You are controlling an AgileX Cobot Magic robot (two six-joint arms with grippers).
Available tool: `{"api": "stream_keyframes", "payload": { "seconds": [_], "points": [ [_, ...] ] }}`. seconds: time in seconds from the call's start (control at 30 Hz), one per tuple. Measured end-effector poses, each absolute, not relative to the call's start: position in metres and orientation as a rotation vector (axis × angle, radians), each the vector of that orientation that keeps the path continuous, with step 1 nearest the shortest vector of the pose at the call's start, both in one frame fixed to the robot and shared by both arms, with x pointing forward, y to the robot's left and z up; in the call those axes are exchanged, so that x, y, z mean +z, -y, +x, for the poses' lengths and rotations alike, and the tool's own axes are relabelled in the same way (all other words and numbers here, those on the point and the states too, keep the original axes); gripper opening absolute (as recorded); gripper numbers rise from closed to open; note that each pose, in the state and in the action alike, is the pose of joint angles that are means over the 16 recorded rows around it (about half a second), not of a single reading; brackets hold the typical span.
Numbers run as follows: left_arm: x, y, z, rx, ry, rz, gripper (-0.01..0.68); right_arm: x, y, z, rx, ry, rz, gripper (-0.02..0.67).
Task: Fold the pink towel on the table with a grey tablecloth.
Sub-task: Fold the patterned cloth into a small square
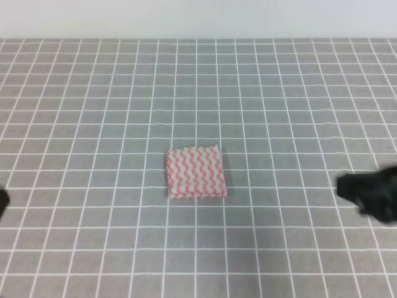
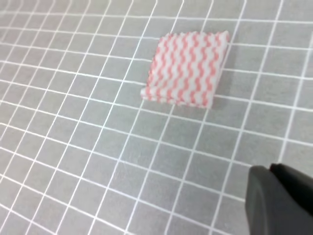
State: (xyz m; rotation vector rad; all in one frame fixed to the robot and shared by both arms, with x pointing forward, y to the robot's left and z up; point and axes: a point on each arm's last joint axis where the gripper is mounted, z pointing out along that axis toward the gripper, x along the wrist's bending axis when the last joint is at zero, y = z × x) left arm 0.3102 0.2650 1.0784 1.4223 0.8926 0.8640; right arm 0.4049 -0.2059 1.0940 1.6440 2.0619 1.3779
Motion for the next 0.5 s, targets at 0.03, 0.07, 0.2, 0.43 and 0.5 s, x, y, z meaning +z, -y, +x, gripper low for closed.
{"api": "stream_keyframes", "payload": {
  "seconds": [0.03,0.07,0.2,0.43,0.5],
  "points": [
    [1.073,-0.266,0.306,0.870,-0.887,1.418,-0.003,1.092,0.210,0.396,1.397,-2.038,1.630,-0.015],
    [1.067,-0.267,0.303,0.874,-0.883,1.417,-0.003,1.090,0.214,0.387,1.417,-2.014,1.616,-0.015],
    [1.045,-0.270,0.295,0.889,-0.880,1.410,-0.003,1.079,0.230,0.356,1.505,-1.896,1.537,-0.015],
    [1.011,-0.273,0.294,0.891,-0.915,1.424,-0.002,1.059,0.253,0.317,1.667,-1.641,1.389,-0.015],
    [1.002,-0.273,0.294,0.888,-0.929,1.434,-0.002,1.054,0.257,0.311,1.696,-1.581,1.356,-0.015]
  ]
}}
